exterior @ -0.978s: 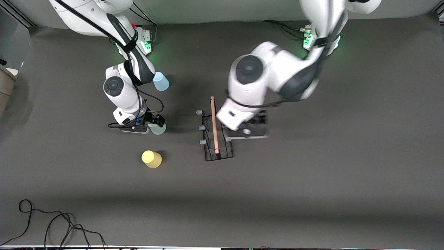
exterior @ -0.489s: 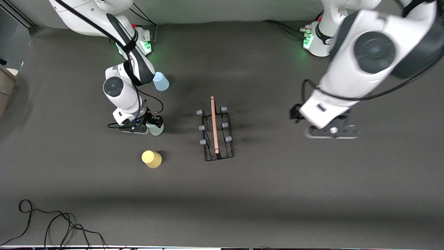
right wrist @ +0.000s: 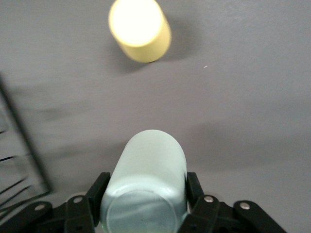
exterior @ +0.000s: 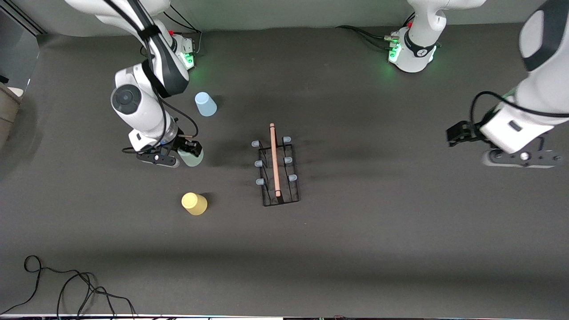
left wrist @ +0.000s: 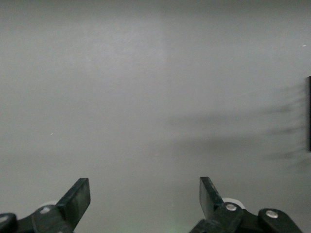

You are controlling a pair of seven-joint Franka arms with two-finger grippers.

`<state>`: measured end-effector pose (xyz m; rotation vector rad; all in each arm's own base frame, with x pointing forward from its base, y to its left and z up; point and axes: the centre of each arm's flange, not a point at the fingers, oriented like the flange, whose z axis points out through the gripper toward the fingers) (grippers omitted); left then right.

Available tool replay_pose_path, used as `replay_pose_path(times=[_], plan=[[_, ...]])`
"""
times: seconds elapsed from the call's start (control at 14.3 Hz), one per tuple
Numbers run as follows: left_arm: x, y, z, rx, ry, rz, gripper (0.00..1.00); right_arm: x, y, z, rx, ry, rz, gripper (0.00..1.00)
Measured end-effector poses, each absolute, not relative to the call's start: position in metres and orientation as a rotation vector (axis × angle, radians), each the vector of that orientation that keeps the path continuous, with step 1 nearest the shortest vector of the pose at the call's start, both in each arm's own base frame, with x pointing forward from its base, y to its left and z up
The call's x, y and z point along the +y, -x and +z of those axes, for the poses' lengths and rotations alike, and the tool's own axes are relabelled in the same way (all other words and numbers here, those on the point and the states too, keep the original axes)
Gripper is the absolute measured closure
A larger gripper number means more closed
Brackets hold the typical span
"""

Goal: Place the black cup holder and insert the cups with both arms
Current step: 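Release the rack and withdraw the left gripper while the right gripper lifts the cup, then place the green cup onto a rack peg with the right gripper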

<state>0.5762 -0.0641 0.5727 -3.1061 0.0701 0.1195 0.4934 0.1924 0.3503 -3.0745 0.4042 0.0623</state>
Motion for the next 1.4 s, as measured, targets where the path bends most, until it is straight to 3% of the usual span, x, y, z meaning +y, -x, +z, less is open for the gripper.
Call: replay_pose_path(times=[0.35, 0.77, 1.4], plan=[[-0.018, -0.571, 0.578, -0.024, 3.131, 0.117, 0.00, 0.268, -0.501, 0.421, 0.575, 3.002, 0.029, 0.32], [-0.024, -0.569, 0.607, -0.011, 3.137, 0.058, 0.00, 0.361, -0.490, 0.397, 0.680, 2.987, 0.075, 0.32], [-0.023, -0.567, 0.607, -0.012, 3.137, 0.078, 0.00, 0.390, -0.485, 0.349, 0.679, 3.010, 0.112, 0.32]])
